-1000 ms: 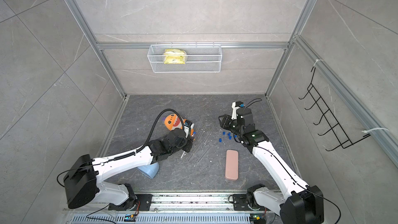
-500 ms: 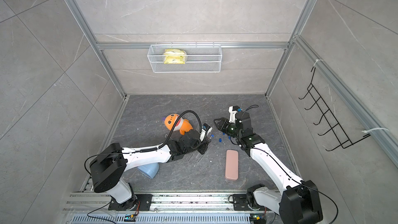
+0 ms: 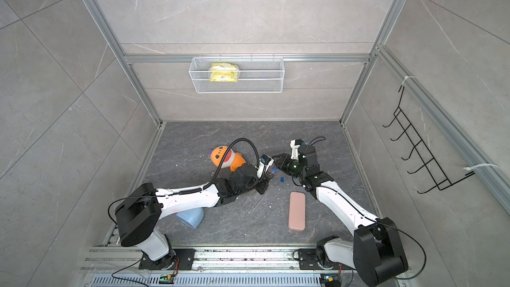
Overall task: Remove stoppers from test tubes
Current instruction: Pick up the test tube at the center of the board, then open the stopper on the test tube.
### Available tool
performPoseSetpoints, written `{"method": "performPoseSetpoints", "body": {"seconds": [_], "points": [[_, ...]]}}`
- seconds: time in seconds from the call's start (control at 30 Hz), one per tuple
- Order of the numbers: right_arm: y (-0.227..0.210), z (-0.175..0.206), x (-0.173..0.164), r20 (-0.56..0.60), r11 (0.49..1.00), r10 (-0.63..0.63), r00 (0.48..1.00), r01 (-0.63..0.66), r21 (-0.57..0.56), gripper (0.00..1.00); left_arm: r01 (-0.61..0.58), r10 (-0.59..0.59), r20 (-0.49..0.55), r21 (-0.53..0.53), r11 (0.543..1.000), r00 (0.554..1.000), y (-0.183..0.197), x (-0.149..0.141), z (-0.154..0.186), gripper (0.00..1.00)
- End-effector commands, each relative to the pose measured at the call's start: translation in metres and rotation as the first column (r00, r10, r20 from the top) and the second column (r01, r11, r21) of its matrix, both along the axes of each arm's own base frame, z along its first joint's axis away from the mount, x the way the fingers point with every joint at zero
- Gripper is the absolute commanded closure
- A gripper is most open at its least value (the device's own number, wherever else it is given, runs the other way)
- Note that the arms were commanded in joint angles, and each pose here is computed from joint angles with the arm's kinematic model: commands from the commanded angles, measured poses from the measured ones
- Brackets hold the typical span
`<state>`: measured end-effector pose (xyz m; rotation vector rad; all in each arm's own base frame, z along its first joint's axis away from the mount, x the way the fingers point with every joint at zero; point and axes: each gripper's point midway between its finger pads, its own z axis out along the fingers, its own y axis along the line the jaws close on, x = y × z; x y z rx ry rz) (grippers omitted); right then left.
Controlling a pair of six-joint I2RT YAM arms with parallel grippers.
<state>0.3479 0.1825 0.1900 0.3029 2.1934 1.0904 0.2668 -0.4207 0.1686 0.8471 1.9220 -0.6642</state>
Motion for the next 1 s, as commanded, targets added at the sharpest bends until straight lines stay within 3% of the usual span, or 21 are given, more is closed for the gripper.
{"method": "performPoseSetpoints", "body": {"seconds": [0.0, 0.53, 0.97], "points": [[0.006, 0.001, 0.001, 0.002, 0.999, 0.021, 1.000, -0.021, 0.024, 0.68, 0.015, -0.008, 0.073, -0.086, 0.996, 0.997, -0.008, 0.005, 0.040, 0.93], [0.025, -0.007, 0.003, -0.016, 0.997, 0.065, 0.998, -0.065, 0.034, 0.70, -0.015, 0.025, 0.104, -0.091, 0.996, 0.994, 0.000, 0.008, 0.051, 0.93], [0.026, -0.002, 0.005, 0.002, 0.998, 0.058, 0.998, -0.058, 0.034, 0.78, -0.017, 0.026, 0.101, -0.086, 0.996, 0.995, 0.002, 0.007, 0.048, 0.94]]}}
